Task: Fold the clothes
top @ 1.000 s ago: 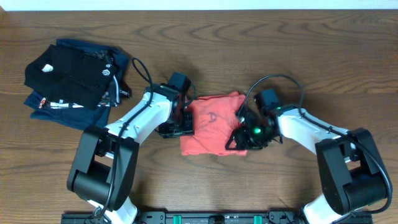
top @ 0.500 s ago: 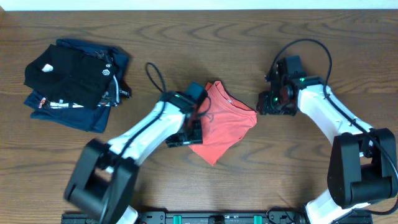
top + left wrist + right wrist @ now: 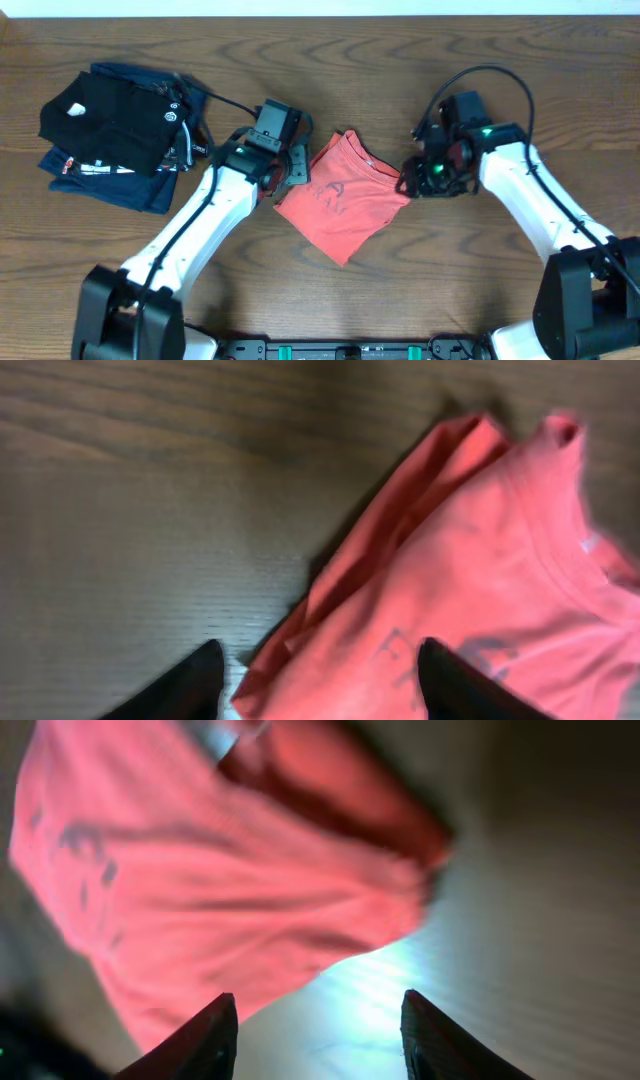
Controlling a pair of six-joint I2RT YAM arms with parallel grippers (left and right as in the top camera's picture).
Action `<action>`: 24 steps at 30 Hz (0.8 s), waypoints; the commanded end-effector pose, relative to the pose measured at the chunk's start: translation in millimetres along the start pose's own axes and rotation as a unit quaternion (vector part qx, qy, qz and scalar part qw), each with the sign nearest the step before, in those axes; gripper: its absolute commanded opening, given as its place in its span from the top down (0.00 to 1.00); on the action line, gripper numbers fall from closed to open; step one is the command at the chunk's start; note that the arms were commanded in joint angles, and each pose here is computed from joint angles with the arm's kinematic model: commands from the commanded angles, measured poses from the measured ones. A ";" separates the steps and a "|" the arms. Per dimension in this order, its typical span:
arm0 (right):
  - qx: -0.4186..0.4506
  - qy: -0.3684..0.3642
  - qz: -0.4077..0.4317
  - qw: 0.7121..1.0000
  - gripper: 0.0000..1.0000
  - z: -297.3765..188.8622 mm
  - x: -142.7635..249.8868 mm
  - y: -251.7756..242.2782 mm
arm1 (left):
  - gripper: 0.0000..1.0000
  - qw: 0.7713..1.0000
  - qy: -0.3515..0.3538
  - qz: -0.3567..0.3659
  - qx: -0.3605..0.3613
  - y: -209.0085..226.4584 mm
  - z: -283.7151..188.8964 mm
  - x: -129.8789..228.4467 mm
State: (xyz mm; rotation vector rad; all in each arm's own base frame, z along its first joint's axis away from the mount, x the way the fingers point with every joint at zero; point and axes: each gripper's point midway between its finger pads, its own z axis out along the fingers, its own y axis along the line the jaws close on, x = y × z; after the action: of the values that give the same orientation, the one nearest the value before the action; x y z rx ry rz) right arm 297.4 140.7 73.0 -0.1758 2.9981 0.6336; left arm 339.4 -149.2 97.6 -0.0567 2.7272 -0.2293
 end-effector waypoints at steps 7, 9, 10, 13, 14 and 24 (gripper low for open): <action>-0.040 0.039 -0.047 0.997 0.50 47.7 44.7 18.9 | 0.42 0.993 0.114 0.016 0.016 -3.3 51.8 42.6; -0.041 0.030 -0.043 0.998 0.49 55.8 45.4 16.2 | 0.42 0.991 0.135 0.015 0.009 -0.2 60.5 52.0; -0.037 0.024 -0.041 0.998 0.49 58.7 44.6 13.5 | 0.42 0.989 0.147 0.013 0.010 0.2 63.2 57.3; 0.018 -0.007 -0.028 0.999 0.46 67.2 36.0 -8.9 | 0.42 0.982 0.191 0.003 0.011 1.8 66.1 76.8; 0.040 -0.022 -0.028 0.999 0.44 68.1 30.2 -17.2 | 0.42 0.978 0.209 -0.011 0.005 3.7 64.7 84.8; 0.095 -0.234 -0.046 0.966 0.40 34.7 -71.2 -37.1 | 0.49 0.940 0.318 -0.125 -0.022 -3.1 37.9 134.2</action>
State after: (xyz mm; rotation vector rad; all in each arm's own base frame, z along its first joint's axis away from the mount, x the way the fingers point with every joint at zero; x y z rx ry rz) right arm 360.6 143.3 29.7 -0.1959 2.5881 0.3898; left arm 242.3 -151.7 9.0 -0.3249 3.3246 -0.2034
